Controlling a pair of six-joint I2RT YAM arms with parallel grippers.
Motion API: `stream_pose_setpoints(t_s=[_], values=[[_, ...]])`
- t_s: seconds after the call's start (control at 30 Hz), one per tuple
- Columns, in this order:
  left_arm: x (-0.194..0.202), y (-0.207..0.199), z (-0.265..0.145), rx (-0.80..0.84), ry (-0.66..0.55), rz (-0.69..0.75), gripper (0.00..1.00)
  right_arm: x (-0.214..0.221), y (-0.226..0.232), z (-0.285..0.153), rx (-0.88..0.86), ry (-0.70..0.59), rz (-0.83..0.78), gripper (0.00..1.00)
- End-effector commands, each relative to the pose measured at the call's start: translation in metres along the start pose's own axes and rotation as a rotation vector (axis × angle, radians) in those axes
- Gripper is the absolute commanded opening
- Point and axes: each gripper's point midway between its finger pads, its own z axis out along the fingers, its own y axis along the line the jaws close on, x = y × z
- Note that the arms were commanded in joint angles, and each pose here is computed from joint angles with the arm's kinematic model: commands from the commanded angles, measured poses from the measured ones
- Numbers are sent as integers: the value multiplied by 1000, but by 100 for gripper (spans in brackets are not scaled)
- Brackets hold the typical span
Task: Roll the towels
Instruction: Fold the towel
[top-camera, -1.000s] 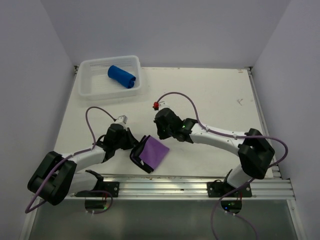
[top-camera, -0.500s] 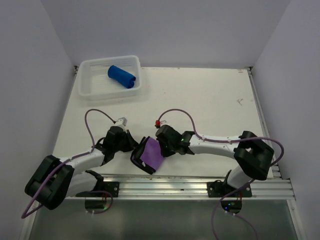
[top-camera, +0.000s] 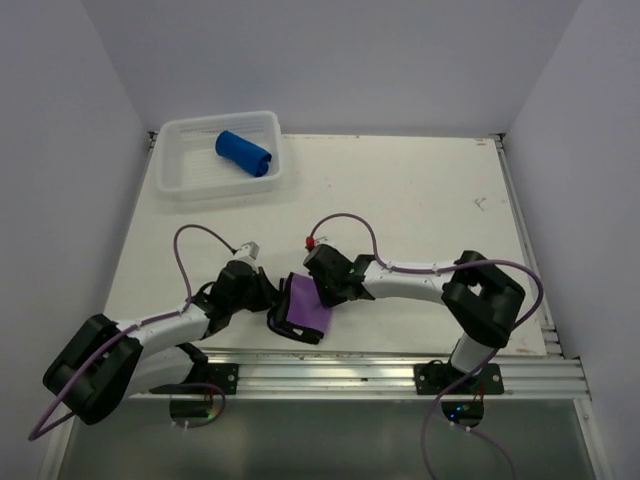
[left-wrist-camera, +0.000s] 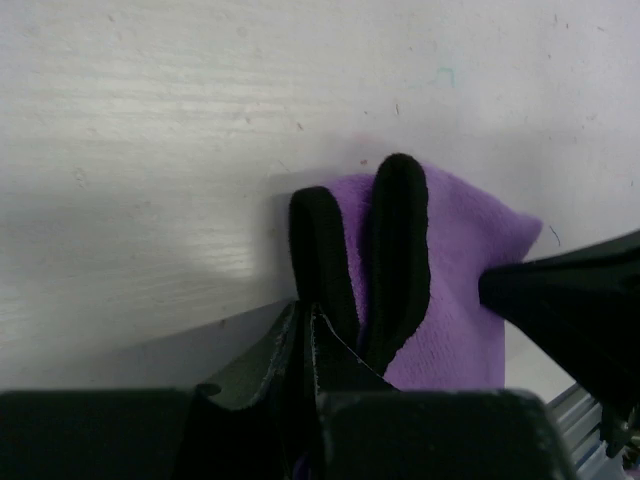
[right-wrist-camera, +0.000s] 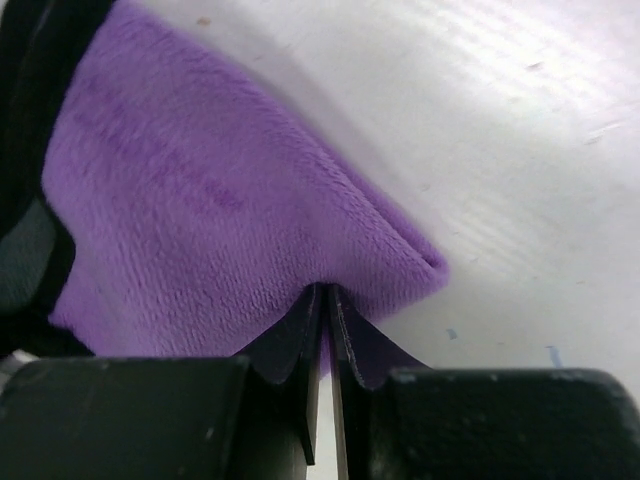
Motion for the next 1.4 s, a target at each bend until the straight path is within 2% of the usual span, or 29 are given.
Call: stream_pose_setpoints(t_s=[0.0,0.23,0.43,0.53,0.7,0.77,0.87,0.97,1.37], values=[[14,-1,1,-8,23,-17,8,-20,-34,2,124,-27,-38,11],[19,-11,3,6,37,-1,8,-64,-66,-8,172,-54,-100,14],[16,-10,-2,-19,36,24,9,-80,-57,-26,118,-94,-110,19],[0,-20,-9,-6,-11,42,9,-82,-52,-41,90,-134,-76,19],[-34,-60,-30,103,-93,96,22,-65,-38,-48,19,-147,-52,18],[-34,-75,-36,164,-65,123,25,-55,-32,-44,-1,-127,-47,17],[-39,-100,-47,263,-67,179,36,-47,-32,-36,0,-107,-28,17],[-33,-106,-50,290,-40,238,40,-42,-28,-29,-24,-94,-12,17],[33,-104,-50,303,124,364,45,-31,-27,6,-13,-42,0,16]])
